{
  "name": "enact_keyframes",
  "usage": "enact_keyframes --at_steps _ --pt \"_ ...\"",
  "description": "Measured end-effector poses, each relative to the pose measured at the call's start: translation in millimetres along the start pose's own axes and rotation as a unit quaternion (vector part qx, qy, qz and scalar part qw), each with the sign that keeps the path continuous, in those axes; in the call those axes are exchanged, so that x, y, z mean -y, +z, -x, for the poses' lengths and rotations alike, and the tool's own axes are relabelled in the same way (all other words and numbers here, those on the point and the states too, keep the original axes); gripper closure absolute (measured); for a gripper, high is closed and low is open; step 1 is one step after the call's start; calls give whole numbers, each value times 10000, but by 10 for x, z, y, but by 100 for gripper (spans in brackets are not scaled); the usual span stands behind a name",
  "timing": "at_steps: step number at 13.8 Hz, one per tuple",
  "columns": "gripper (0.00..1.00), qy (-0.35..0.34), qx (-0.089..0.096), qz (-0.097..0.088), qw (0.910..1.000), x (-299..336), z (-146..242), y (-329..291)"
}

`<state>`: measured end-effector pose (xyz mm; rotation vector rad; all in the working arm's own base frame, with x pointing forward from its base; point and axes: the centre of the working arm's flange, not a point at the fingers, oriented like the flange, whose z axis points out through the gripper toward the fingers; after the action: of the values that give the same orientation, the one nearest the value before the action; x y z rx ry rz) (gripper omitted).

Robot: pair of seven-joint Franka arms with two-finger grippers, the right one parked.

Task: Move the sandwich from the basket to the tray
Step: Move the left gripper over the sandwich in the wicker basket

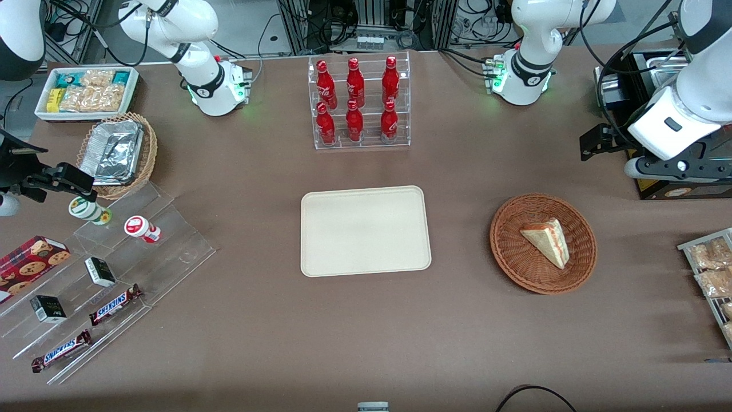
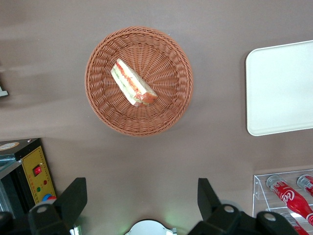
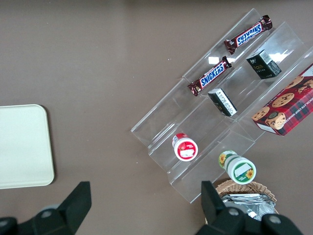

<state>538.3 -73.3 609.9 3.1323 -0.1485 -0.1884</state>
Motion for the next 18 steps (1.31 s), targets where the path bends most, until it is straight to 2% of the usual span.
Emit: enact_keyframes --at_steps 6,11,18 --pt "0 7 35 5 10000 3 -31 63" --pt "0 -12 109 14 9999 28 -177 493" --pt "0 -157 -59 37 9999 185 -323 1294"
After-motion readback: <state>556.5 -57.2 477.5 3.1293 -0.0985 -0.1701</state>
